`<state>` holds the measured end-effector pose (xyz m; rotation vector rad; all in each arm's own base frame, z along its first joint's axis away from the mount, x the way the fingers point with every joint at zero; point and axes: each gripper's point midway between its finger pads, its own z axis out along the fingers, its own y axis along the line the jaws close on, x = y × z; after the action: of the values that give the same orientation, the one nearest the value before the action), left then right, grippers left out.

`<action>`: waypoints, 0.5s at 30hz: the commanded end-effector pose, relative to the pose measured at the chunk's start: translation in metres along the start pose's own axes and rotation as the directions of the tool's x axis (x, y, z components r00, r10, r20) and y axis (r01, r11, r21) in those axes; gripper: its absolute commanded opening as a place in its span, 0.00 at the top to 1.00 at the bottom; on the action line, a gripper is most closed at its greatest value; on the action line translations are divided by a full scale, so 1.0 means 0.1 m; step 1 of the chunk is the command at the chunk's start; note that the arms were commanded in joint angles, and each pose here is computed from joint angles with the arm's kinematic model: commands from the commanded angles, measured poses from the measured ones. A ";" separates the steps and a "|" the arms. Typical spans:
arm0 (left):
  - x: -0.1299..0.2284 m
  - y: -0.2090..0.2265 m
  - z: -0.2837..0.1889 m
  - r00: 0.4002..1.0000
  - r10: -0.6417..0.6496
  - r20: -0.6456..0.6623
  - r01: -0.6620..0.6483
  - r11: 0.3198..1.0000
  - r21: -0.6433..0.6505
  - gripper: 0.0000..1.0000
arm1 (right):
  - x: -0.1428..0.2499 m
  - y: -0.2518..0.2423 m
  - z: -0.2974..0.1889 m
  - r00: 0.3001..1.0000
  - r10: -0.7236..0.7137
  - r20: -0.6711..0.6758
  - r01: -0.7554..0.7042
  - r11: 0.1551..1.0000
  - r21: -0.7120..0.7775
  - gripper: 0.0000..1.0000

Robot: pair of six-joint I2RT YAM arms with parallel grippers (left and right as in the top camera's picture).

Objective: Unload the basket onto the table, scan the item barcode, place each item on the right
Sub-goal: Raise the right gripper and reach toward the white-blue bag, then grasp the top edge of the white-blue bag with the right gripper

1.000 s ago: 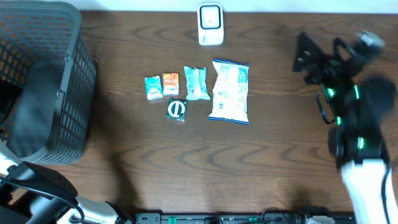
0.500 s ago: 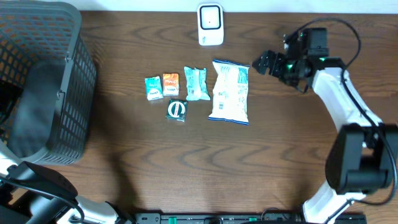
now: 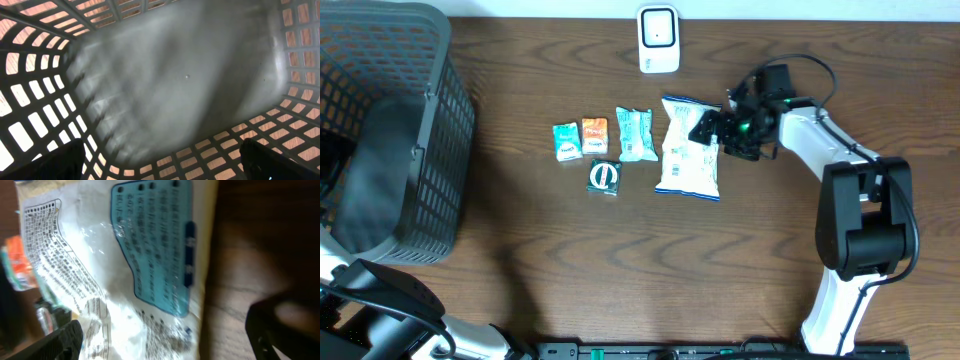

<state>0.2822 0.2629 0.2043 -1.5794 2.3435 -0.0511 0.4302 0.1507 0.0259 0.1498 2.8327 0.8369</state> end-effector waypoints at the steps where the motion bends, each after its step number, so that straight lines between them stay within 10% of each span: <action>1: 0.01 0.02 0.03 1.000 -0.008 -0.010 0.008 1.000 -0.009 0.02 | -0.03 -0.15 0.08 0.999 -0.050 0.021 0.047 0.991 0.129 0.01; 4: 0.01 0.02 0.03 1.000 -0.008 -0.010 0.008 1.000 -0.009 0.02 | 0.00 -0.10 0.12 0.998 -0.065 0.015 0.063 0.990 0.130 0.01; 8: 0.01 0.02 0.03 1.000 -0.008 -0.010 0.008 1.000 -0.009 0.02 | 0.05 -0.04 0.20 0.993 -0.122 -0.004 0.121 0.985 0.125 0.35; 12: 0.01 0.02 0.03 1.000 -0.008 -0.010 0.008 1.000 -0.009 0.02 | 0.12 0.01 0.37 0.990 -0.140 -0.028 0.143 0.983 0.113 0.34; 15: 0.01 0.02 0.03 1.000 -0.008 -0.010 0.008 1.000 -0.009 0.02 | 0.20 0.05 0.50 0.988 -0.144 -0.058 0.149 0.986 0.077 0.77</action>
<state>0.2822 0.2629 0.2043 -1.5793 2.3435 -0.0517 0.4345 0.1730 0.0131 -0.0271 2.8179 0.6863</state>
